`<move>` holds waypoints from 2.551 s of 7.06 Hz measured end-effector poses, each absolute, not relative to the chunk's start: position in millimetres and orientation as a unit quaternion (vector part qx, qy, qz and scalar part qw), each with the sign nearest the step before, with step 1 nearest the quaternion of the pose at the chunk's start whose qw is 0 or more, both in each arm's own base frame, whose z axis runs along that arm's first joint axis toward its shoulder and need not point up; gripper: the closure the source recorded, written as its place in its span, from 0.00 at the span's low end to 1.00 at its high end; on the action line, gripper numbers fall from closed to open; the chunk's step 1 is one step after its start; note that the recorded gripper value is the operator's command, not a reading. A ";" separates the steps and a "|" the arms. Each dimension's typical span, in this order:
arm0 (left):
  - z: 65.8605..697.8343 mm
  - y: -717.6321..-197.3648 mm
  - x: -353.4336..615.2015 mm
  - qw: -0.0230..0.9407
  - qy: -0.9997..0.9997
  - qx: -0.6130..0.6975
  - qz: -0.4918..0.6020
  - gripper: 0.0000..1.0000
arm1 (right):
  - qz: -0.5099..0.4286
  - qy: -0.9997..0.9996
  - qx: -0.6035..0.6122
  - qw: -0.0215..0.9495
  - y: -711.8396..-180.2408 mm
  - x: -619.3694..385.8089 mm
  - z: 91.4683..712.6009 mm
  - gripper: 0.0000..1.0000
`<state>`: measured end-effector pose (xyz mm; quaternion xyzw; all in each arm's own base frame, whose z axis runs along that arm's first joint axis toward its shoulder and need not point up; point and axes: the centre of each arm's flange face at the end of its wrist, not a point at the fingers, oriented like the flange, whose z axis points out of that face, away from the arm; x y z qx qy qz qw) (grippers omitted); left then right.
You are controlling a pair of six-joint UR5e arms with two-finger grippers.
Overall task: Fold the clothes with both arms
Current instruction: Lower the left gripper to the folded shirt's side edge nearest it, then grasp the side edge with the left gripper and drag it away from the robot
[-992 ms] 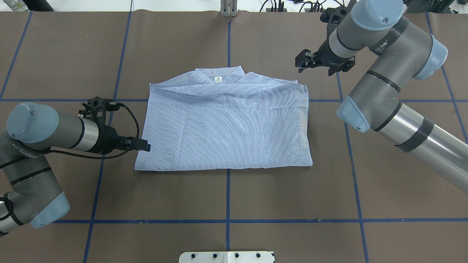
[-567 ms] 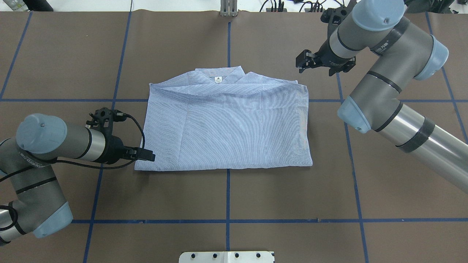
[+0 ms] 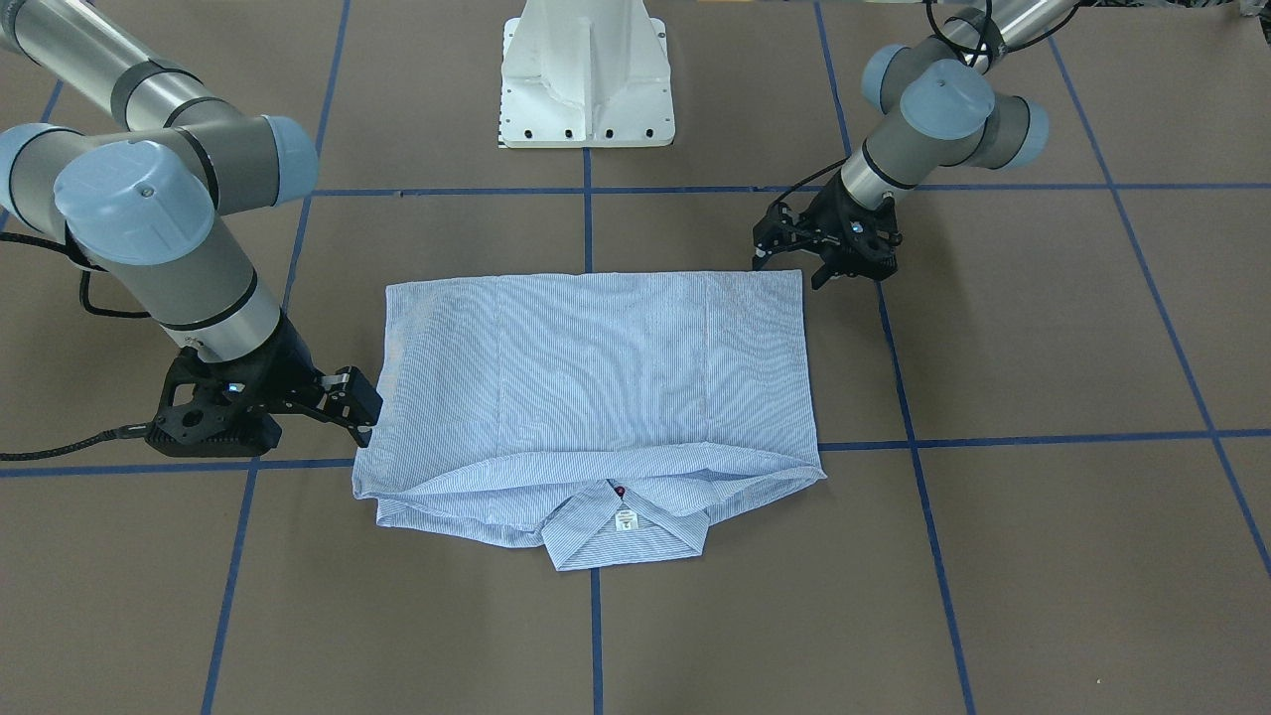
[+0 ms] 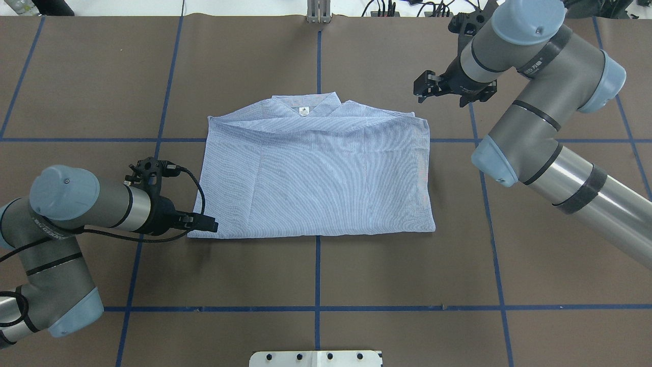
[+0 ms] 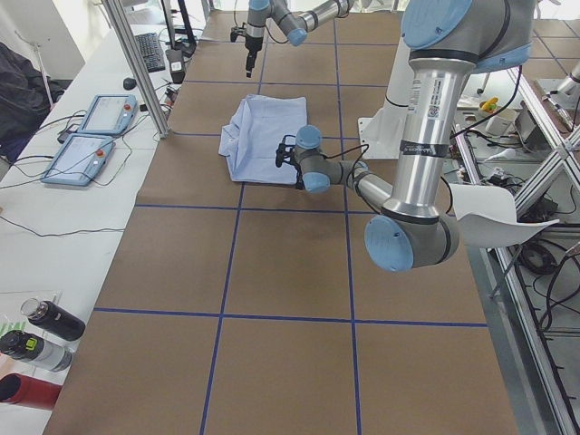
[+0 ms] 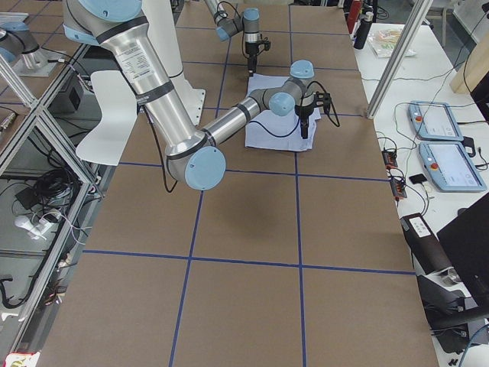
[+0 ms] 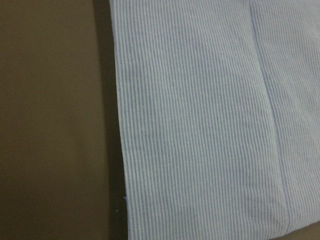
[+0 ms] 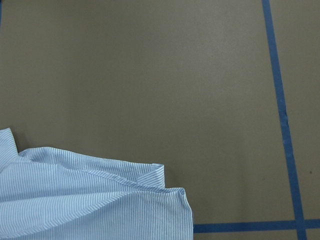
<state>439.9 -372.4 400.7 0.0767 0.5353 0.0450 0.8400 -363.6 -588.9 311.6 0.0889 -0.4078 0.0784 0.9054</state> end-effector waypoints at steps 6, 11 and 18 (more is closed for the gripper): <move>406.2 -368.1 444.2 0.842 0.533 0.068 0.049 1.00 | 0.078 -0.407 0.089 0.906 -587.8 -364.3 312.6 0.00; 426.5 -382.7 410.9 0.852 0.516 0.079 0.041 1.00 | 0.078 -0.407 0.089 0.906 -587.9 -364.9 313.1 0.00; 416.4 -716.0 389.2 0.917 0.351 0.186 -0.024 1.00 | 0.076 -0.414 0.091 0.902 -582.4 -365.0 303.9 0.00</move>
